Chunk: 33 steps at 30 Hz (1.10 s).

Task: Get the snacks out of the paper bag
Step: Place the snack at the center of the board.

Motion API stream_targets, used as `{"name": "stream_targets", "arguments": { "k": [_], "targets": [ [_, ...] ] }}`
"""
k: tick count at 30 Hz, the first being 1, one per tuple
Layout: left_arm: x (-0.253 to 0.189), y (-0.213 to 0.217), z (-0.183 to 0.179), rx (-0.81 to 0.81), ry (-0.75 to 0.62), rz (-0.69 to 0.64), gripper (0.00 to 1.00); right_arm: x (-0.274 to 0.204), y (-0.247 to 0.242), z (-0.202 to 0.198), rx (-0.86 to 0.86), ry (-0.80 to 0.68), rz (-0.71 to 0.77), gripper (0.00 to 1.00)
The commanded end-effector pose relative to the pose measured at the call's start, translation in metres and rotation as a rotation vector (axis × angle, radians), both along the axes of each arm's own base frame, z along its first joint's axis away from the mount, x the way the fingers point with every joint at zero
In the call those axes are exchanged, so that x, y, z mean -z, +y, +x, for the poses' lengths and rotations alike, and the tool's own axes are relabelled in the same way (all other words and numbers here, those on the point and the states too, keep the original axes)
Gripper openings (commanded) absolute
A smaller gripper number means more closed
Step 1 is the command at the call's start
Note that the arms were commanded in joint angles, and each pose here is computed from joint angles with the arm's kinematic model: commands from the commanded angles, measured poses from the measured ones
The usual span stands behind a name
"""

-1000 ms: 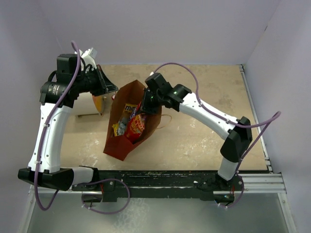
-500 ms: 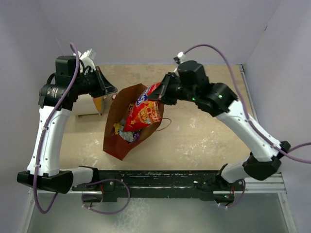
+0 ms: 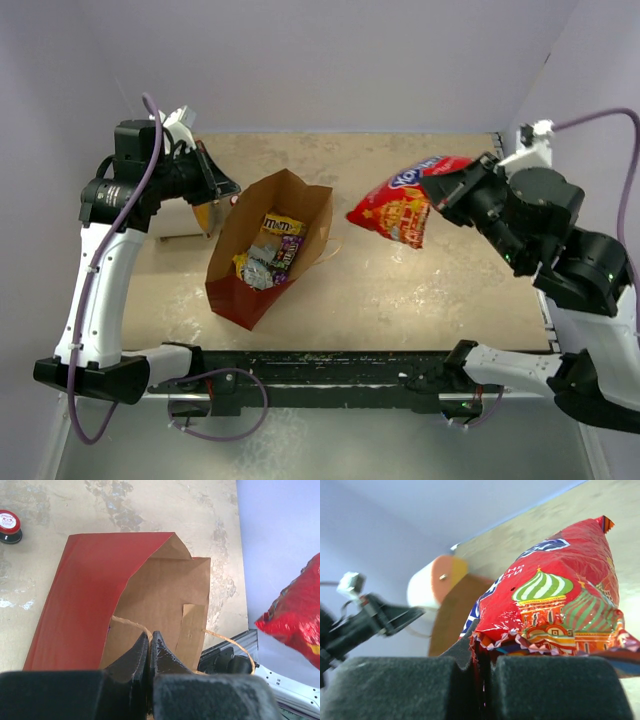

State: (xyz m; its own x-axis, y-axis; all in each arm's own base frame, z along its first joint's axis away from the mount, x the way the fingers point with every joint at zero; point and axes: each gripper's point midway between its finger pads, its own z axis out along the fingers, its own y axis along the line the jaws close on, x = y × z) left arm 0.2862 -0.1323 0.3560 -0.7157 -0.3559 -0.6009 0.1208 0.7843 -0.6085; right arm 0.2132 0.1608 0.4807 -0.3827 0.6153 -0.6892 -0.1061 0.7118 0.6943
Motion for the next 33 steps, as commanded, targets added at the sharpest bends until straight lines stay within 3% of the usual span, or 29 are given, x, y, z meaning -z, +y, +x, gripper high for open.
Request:
{"name": "stream_targets", "arguments": {
  "k": [1,9,17,28,33],
  "targets": [
    [-0.019,0.001,0.002,-0.010,-0.079,-0.020,0.00,0.004,-0.069,0.011,0.331,-0.084,-0.026,0.00],
    [-0.014,-0.001,0.007,-0.005,-0.050,-0.021,0.00,0.115,-0.114,0.007,0.559,0.075,-0.261,0.00],
    [-0.009,-0.004,0.010,0.000,-0.014,-0.027,0.00,0.218,-0.101,0.015,0.600,0.260,-0.315,0.00],
    [-0.005,-0.005,0.009,0.017,0.019,-0.020,0.00,0.215,-0.132,0.123,0.645,0.302,-0.253,0.00],
    [-0.006,-0.004,0.009,0.016,0.013,-0.016,0.00,0.215,-0.137,0.151,0.644,0.354,-0.191,0.00]
  ]
}}
